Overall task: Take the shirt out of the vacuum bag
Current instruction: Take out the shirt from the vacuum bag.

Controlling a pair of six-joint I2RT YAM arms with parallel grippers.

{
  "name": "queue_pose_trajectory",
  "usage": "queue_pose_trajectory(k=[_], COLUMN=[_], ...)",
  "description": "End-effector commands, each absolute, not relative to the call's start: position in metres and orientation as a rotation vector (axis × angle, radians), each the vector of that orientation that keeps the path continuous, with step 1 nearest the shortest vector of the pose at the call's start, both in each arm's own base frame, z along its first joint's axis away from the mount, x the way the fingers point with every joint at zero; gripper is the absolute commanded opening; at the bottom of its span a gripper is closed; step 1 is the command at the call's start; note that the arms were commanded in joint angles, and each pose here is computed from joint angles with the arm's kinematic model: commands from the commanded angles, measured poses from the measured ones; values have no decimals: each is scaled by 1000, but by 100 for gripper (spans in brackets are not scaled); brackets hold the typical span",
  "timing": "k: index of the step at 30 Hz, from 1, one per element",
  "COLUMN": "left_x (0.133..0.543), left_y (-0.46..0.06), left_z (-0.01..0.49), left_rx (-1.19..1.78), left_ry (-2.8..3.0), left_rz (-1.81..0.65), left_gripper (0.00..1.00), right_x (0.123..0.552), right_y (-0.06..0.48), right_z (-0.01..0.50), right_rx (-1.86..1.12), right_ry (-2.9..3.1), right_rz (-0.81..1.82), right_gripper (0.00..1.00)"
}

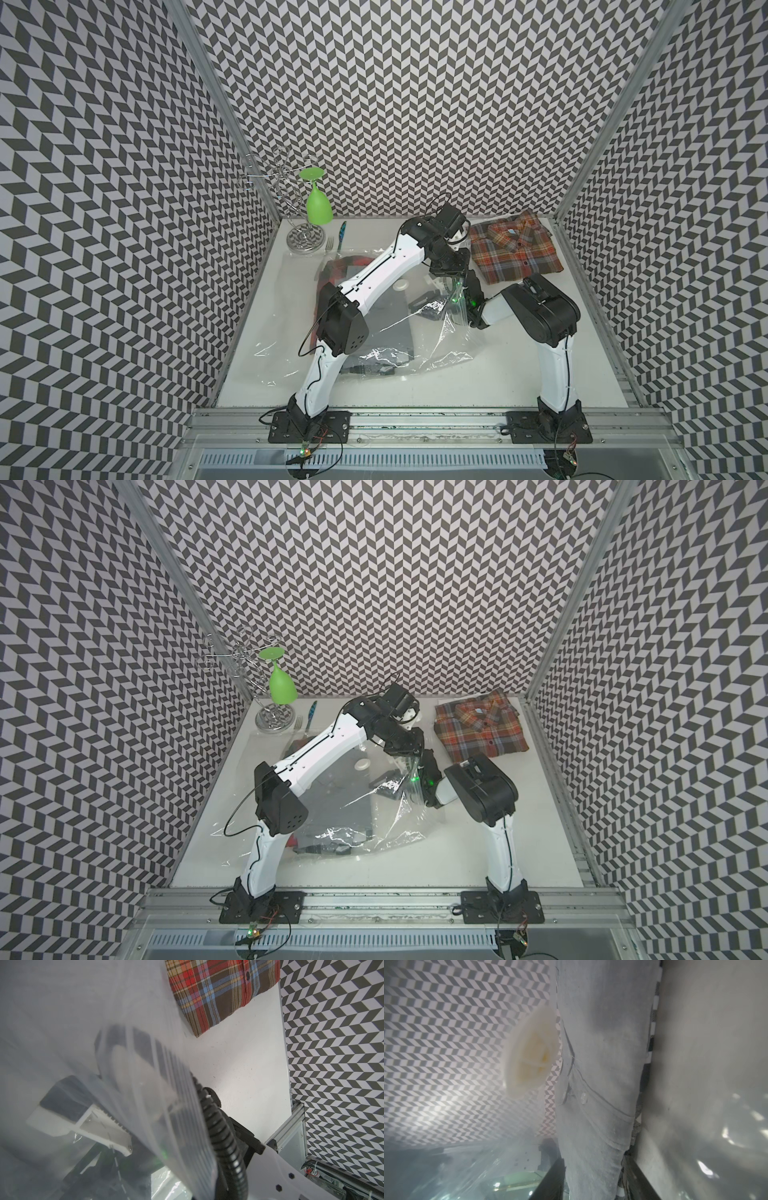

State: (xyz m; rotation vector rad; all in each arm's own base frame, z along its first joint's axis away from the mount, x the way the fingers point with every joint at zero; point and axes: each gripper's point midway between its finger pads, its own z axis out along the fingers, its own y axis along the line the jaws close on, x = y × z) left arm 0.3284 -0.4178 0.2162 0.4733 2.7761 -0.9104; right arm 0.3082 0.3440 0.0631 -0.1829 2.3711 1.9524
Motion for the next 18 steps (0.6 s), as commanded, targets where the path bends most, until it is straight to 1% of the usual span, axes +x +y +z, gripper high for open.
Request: queue_pose_trajectory(k=[1, 6, 12, 15, 18], left_x=[317, 316, 316, 315, 315], left_y=[-438, -439, -439, -439, -438], left_z=[262, 262, 260, 260, 258], left_rx=[549, 555, 561, 564, 566], left_ry=[2636, 2634, 2638, 2637, 2638], left_rz=[-1077, -1082, -1081, -1083, -1080], left_gripper=[0, 0, 0, 0, 0], right_x=[303, 302, 293, 289, 286], right_y=[360, 369, 383, 386, 389], right_z=[53, 35, 30, 28, 35], right_rx=[-220, -248, -289, -301, -305], right_ry=[2388, 2468, 2483, 2488, 2450], right_rz=[1927, 1843, 1850, 1857, 1907], right_gripper=[53, 55, 54, 50, 39])
